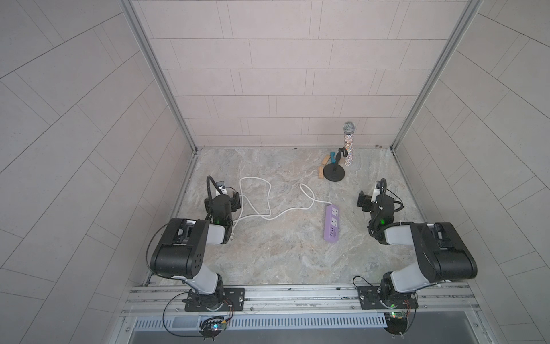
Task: Wrap the cord around the power strip
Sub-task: Pick up the power strip from the center of the board.
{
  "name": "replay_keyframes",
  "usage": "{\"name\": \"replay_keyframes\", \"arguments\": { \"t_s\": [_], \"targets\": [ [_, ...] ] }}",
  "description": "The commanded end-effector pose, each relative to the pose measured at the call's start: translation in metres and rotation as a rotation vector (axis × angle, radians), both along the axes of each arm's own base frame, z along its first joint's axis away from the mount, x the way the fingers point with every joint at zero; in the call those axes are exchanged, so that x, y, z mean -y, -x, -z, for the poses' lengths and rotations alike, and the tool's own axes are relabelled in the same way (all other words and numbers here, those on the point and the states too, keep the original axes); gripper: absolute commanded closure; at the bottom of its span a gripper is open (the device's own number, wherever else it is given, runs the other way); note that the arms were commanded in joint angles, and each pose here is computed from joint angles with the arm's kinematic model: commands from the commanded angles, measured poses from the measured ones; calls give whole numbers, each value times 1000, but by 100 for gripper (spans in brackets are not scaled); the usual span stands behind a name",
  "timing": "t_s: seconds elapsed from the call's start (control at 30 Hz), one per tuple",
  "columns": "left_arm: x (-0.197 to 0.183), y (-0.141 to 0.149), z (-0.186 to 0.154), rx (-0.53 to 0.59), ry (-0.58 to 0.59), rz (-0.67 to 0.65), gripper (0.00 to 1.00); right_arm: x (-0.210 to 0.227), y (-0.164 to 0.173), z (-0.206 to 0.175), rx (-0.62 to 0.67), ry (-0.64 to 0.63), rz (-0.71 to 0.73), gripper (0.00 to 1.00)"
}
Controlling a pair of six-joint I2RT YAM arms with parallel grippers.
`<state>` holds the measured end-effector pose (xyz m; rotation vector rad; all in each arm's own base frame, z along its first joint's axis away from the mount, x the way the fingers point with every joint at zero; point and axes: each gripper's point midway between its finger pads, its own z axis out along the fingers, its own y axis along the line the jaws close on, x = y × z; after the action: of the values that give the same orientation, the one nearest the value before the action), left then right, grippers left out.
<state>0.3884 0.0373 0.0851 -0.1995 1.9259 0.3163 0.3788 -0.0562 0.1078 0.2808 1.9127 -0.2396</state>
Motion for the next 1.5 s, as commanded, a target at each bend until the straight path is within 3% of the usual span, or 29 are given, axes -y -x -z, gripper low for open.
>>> {"name": "replay_keyframes", "arguments": {
  "t_s": [0.0,0.13,0.23,0.47,0.73,0.9,1.1,1.47],
  "targets": [
    [-13,1,-11,33,7,-86,0,12,14,-16,-139,-60,120,1],
    [-30,3,-31,-25,-13,-205,0,-11,30,-25,-275,-189,66,1],
    [-24,-13,-61,-71,-3,-176,0,-53,52,-21,-366,-309,-74,1],
    [33,-51,-106,3,158,129,0,-122,103,13,-533,-434,-259,3],
    [64,-42,-107,-7,218,301,0,-169,142,40,-686,-482,-440,4],
    [67,-33,-104,9,213,320,0,-184,147,40,-679,-524,-507,3],
    [74,-33,-103,15,204,342,0,-201,154,46,-738,-486,-561,3],
    [85,-31,-103,9,178,374,0,-216,135,72,-783,-546,-521,5]
  ]
}}
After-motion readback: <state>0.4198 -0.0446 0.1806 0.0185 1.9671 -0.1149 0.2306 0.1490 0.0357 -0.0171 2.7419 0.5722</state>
